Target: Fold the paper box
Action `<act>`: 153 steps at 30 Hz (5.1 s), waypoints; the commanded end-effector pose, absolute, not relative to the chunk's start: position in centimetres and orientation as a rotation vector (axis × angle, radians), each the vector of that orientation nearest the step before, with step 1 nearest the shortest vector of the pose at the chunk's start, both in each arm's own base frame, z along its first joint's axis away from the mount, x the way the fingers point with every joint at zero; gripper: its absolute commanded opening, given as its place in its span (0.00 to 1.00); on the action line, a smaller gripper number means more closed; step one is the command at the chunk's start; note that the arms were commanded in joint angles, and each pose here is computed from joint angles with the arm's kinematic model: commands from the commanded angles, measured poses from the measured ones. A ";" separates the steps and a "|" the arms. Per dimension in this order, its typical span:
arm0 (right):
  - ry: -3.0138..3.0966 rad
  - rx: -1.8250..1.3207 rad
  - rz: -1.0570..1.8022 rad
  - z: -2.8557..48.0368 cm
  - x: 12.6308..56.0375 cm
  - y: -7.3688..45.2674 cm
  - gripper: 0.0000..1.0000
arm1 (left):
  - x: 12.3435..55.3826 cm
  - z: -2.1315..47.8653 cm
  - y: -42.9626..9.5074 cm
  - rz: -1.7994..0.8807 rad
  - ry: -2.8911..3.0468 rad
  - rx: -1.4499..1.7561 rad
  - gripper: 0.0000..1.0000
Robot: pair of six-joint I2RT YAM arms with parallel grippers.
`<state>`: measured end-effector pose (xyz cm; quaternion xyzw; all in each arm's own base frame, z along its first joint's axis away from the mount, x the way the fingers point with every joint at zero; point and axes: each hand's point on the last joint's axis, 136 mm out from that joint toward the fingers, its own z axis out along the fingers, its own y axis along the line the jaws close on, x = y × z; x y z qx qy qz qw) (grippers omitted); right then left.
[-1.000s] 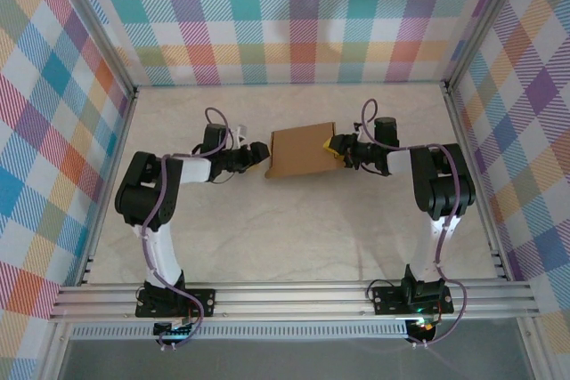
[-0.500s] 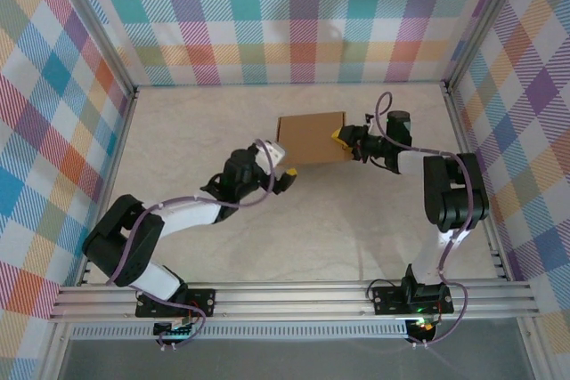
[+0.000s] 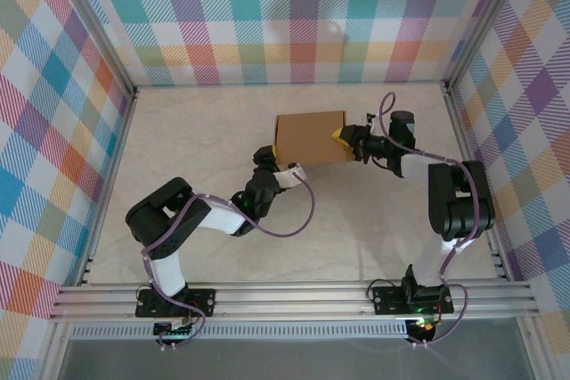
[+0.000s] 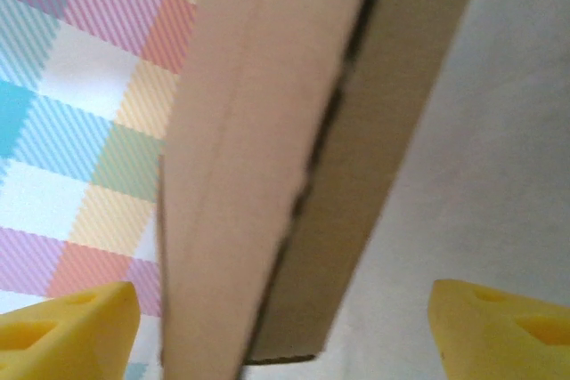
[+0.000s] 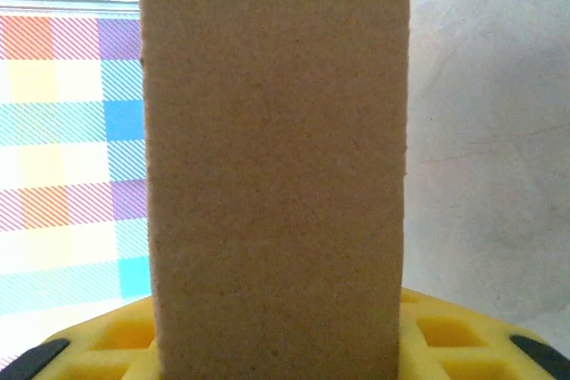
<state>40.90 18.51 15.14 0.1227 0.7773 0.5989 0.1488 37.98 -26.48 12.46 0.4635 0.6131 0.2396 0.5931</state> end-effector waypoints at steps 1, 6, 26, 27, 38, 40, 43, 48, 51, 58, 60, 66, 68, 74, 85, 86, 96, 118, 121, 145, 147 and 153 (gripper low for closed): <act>2.204 0.307 1.767 16.5 40.1 18.6 0.41 | 38.7 14.9 -26.2 0.648 1.356 1.002 0.80; 2.201 0.305 1.779 16.6 39.6 18.6 0.41 | 38.8 15.0 -26.3 0.640 1.352 0.994 0.72; 2.206 0.307 1.781 16.6 39.2 18.6 0.41 | 38.5 14.6 -26.7 0.629 1.349 1.034 0.43; 2.205 0.307 1.780 16.7 39.2 18.6 0.41 | 38.5 14.6 -26.7 0.627 1.349 1.035 0.41; 2.206 0.311 1.778 16.8 39.2 18.6 0.44 | 38.4 14.3 -26.8 0.622 1.360 1.048 0.26; 2.206 0.312 1.777 16.8 39.2 18.6 0.44 | 38.4 14.3 -26.8 0.622 1.363 1.047 0.25; 2.204 0.312 1.774 16.9 39.3 18.6 0.45 | 38.3 14.2 -26.9 0.611 1.372 1.054 0.21; 2.200 0.324 1.755 17.1 39.5 18.4 0.60 | 38.0 13.4 -27.1 0.582 1.417 1.109 0.21; 2.202 0.333 1.721 17.2 39.7 18.2 0.73 | 37.7 12.8 -27.3 0.548 1.449 1.154 0.21; 2.239 0.413 1.556 16.8 39.5 16.0 0.86 | 37.3 12.1 -27.3 0.486 1.549 1.207 0.21; 2.250 0.425 1.486 16.8 39.2 15.0 0.87 | 37.0 12.1 -27.2 0.446 1.585 1.215 0.21; 2.297 0.416 1.223 16.9 38.1 12.1 0.87 | 35.5 12.0 -27.0 0.304 1.726 1.282 0.22; 2.308 0.366 1.122 17.3 37.6 11.3 0.87 | 34.6 11.7 -26.8 0.259 1.786 1.320 0.23; 2.318 0.192 0.878 18.6 35.8 9.7 0.88 | 32.1 11.0 -26.1 0.150 1.945 1.373 0.24; 2.251 -0.042 0.772 21.3 32.9 9.9 0.89 | 28.3 11.2 -23.7 0.058 2.154 1.468 0.25; 2.236 -0.071 0.774 21.7 32.7 10.2 0.89 | 27.9 11.4 -23.5 0.032 2.175 1.475 0.25; 2.162 -0.348 0.756 24.7 31.6 12.6 0.85 | 25.6 11.3 -21.7 -0.151 2.344 1.487 0.25; 2.004 -1.210 0.579 23.2 31.3 21.3 0.51 | 24.6 11.0 -19.3 -0.220 2.575 1.565 0.25; 2.023 -1.235 0.600 22.7 31.9 21.7 0.49 | 24.7 11.2 -19.4 -0.222 2.576 1.568 0.25; 2.098 -1.302 0.616 21.0 31.9 21.7 0.10 | 25.2 10.8 -19.9 -0.234 2.574 1.603 0.25; 2.099 -1.300 0.621 21.0 31.9 21.7 0.09 | 25.2 10.7 -20.0 -0.240 2.572 1.608 0.25; 2.112 -1.306 0.612 20.8 31.8 21.6 0.10 | 25.3 10.8 -20.2 -0.252 2.568 1.605 0.25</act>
